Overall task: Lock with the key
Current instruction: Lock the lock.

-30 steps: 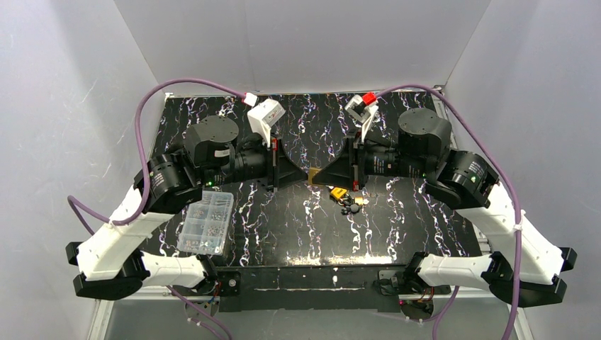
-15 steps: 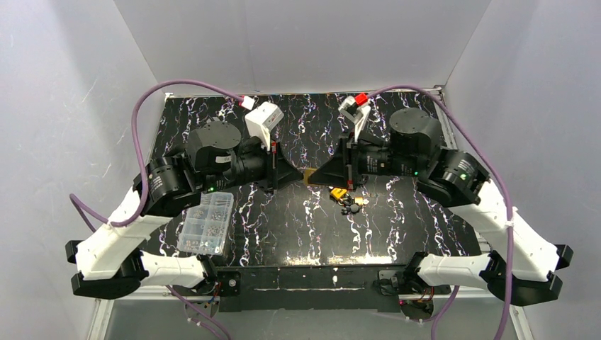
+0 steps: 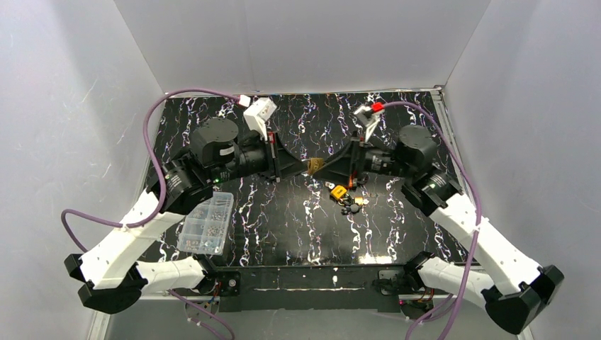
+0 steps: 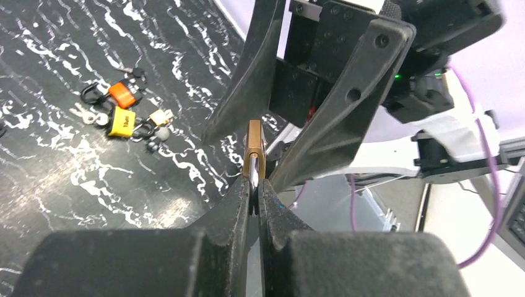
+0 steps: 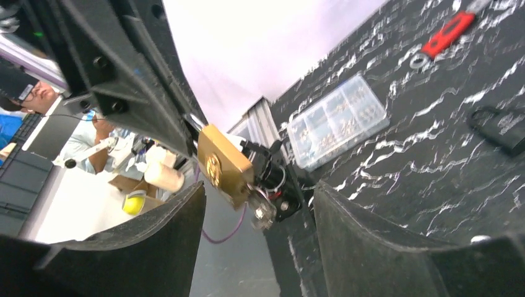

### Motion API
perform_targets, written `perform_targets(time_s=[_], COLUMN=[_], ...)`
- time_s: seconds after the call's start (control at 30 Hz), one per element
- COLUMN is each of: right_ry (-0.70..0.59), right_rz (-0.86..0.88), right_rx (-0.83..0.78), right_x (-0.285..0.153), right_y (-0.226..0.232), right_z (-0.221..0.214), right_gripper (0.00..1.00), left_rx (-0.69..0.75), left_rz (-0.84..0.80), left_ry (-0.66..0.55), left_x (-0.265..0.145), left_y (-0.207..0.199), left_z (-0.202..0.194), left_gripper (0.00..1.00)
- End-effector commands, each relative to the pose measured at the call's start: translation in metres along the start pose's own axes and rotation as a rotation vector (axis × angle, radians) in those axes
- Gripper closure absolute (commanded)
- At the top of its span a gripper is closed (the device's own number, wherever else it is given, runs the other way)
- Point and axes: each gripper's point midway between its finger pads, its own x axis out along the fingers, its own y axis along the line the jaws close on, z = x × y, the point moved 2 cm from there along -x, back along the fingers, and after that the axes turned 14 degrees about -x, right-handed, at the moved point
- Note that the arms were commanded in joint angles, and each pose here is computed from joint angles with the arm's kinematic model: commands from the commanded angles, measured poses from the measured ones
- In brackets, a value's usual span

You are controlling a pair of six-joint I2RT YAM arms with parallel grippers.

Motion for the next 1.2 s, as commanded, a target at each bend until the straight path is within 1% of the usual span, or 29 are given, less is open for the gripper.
perform_targets(time_s=[0.0, 0.1, 0.23, 0.4, 0.57, 0.7, 0.83, 0.9, 0.97, 1.07, 1.17], right_ry=[-0.178, -0.204, -0.237, -0.242, -0.227, -0.219, -0.204, -0.198, -0.196, -0.198, -0.203], right_rz=[0.144, 0.171, 0.242, 0.295, 0.321, 0.337, 0.332, 0.325, 0.322, 0.313, 0.300], right_rx=[-0.099, -0.061, -0.053, -0.047, -0.047, -0.051, -0.048, -0.055, -0.050, -0.045, -0.042], right_x=[-0.026, -0.036, -0.043, -0.043, -0.040, -0.037, -0.032, -0.030, -0.029, -0.028, -0.028], right_y=[0.023, 0.017, 0.019, 0.026, 0.031, 0.035, 0.037, 0.037, 0.036, 0.034, 0.033], right_z=[0.036, 0.038, 0.046, 0.055, 0.058, 0.057, 0.055, 0.053, 0.052, 0.052, 0.052], right_gripper=[0.30, 0.30, 0.30, 0.32, 0.35, 0.46, 0.51, 0.58, 0.62, 0.71, 0.75], left_rx=[0.001, -0.004, -0.010, -0.033, -0.070, -0.091, -0.102, -0.108, -0.110, -0.114, -0.117], left_rz=[-0.169, -0.192, -0.236, -0.254, -0.285, -0.284, -0.289, -0.293, -0.293, -0.286, -0.283], left_ry=[-0.052, -0.052, -0.021, 0.005, 0.017, 0.015, 0.014, 0.013, 0.013, 0.013, 0.012], left_x=[-0.026, -0.030, -0.031, -0.028, -0.024, -0.021, -0.019, -0.019, -0.020, -0.020, -0.021], left_y=[-0.033, -0.034, -0.040, -0.040, -0.039, -0.034, -0.032, -0.031, -0.031, -0.027, -0.026], left_z=[0.015, 0.018, 0.018, 0.018, 0.021, 0.023, 0.024, 0.025, 0.025, 0.024, 0.023], left_gripper=[1.00, 1.00, 1.00, 1.00, 1.00, 1.00, 1.00, 1.00, 1.00, 1.00, 1.00])
